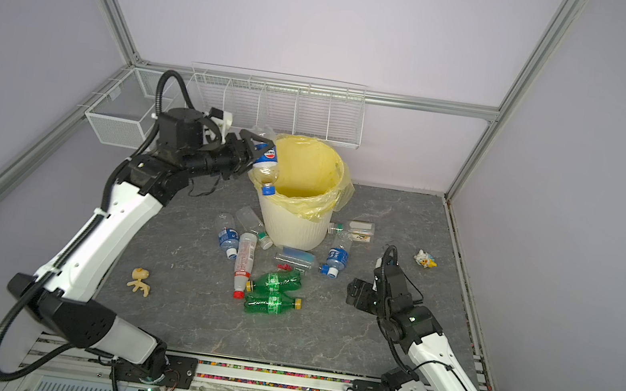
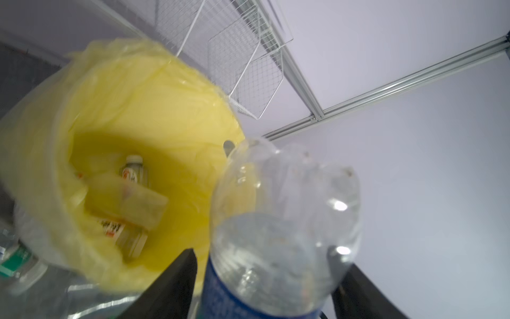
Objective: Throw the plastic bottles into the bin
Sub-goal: 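Open the left gripper to drop the bottle into the bin, then lower the left gripper toward the pile while right gripper reaches a bottle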
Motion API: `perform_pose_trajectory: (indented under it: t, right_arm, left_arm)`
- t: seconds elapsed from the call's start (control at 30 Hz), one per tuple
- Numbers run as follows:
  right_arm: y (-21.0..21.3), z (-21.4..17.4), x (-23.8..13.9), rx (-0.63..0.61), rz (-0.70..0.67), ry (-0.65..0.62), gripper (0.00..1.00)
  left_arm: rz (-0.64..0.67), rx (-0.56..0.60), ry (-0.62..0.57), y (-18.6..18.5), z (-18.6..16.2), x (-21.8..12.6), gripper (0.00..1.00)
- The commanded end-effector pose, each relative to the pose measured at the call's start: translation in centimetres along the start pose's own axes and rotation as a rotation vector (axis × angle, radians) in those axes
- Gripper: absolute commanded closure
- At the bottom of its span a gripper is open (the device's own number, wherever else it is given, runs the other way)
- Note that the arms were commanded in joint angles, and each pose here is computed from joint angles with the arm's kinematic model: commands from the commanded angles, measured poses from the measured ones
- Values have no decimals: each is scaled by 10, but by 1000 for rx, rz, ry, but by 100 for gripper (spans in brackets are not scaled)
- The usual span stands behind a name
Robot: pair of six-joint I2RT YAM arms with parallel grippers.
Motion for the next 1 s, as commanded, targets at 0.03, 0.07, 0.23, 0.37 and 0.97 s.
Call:
perform_pose_trajectory:
  t: [0.03, 0.07, 0.23, 0.37, 0.97]
  right_arm:
    - [-4, -9, -5, 22, -3, 10, 12]
    - [-4, -9, -6, 24, -4, 9, 12]
    - [-8, -12, -11, 23, -22, 6, 12]
    - [-10, -13, -14, 18, -44, -5, 12]
    - [-5, -6, -10, 29, 18, -83, 12]
  left_arm:
    - [100, 6, -55, 3, 14, 10, 11]
    - [66, 22, -70, -5, 17, 6, 1]
    - [17, 99, -121, -30, 20, -27, 0]
    - [21, 137, -111, -27, 9, -46, 0]
    - [250, 204, -158, 66, -57, -100, 0]
Point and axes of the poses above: each gripper's point midway between its finger pads, its own x axis out along the fingers, its own y axis along the line the jaws close on, z = x × y, the point moved 9 cm from there along -x, back along the fingers, and after that the axes turned 7 degrees about -x, right-handed, at the moved point
